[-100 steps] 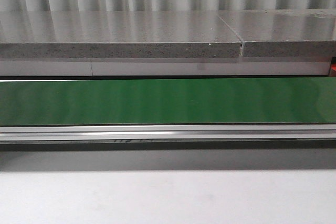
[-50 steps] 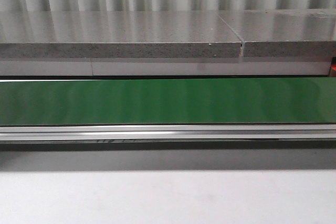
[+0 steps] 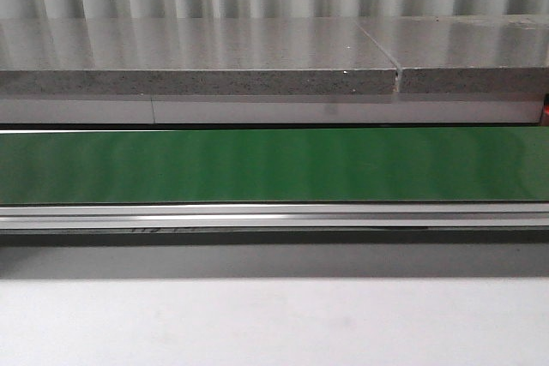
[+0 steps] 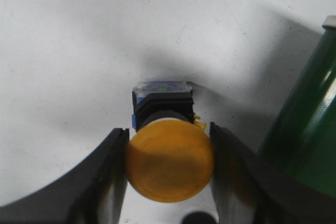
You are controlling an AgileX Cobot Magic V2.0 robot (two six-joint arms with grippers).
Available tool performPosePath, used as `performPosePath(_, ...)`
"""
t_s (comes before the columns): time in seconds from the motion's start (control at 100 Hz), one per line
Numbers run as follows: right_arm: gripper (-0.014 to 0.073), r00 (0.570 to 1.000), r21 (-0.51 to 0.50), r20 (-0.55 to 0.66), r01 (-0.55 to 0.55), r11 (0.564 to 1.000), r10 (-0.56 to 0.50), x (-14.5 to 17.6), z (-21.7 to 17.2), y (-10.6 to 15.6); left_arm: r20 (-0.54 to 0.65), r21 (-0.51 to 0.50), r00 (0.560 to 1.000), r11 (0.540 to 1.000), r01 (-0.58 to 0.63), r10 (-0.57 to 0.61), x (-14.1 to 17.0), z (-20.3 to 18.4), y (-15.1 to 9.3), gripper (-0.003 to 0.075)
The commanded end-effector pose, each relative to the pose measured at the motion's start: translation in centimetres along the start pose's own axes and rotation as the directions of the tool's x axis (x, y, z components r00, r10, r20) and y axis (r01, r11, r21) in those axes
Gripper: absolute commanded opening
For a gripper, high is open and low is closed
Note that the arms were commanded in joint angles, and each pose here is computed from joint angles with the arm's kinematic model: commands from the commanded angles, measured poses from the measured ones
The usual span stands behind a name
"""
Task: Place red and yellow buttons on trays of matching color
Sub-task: 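Grasp a yellow push button from the table with the left gripper, then set the yellow button on the green belt and open the left gripper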
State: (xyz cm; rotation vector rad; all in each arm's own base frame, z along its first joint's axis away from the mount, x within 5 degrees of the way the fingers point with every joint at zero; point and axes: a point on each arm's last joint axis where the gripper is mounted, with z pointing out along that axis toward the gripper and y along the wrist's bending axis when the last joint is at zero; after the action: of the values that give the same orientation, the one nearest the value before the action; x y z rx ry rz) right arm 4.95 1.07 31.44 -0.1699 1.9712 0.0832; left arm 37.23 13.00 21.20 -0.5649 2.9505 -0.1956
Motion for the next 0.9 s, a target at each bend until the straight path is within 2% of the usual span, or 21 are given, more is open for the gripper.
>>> performPosePath(0.0, -0.0068, 0.996, 0.014, 0.084, 0.012, 1.0, -0.013, -1.2, -0.4, -0.1, 0.142, 0.013, 0.99, 1.0, -0.018, 0.016, 0.3, -5.1, -0.8, 0.0178)
performPosePath(0.15, -0.0068, 0.996, 0.014, 0.084, 0.012, 1.0, -0.013, -1.2, -0.4, -0.1, 0.223, -0.009, 0.973, 0.998, -0.062, 0.062, 1.9, -9.2, -1.8, 0.0178)
performPosePath(0.4, -0.0068, 0.996, 0.014, 0.084, 0.012, 1.0, -0.013, -1.2, -0.4, -0.1, 0.254, -0.032, 0.955, 0.988, -0.148, 0.152, 4.5, -12.9, -4.3, 0.0178)
performPosePath(0.67, -0.0068, 0.996, 0.014, 0.084, 0.012, 1.0, -0.013, -1.2, -0.4, -0.1, 0.218, -0.008, 0.948, 0.972, -0.234, 0.23, 6.2, -12.2, -7.2, 0.0178)
performPosePath(0.89, -0.0068, 0.996, 0.014, 0.084, 0.012, 1.0, -0.013, -1.2, -0.4, -0.1, 0.177, -0.004, 0.954, 0.97, -0.244, 0.241, 6.9, -9.9, -7.5, 0.0178)
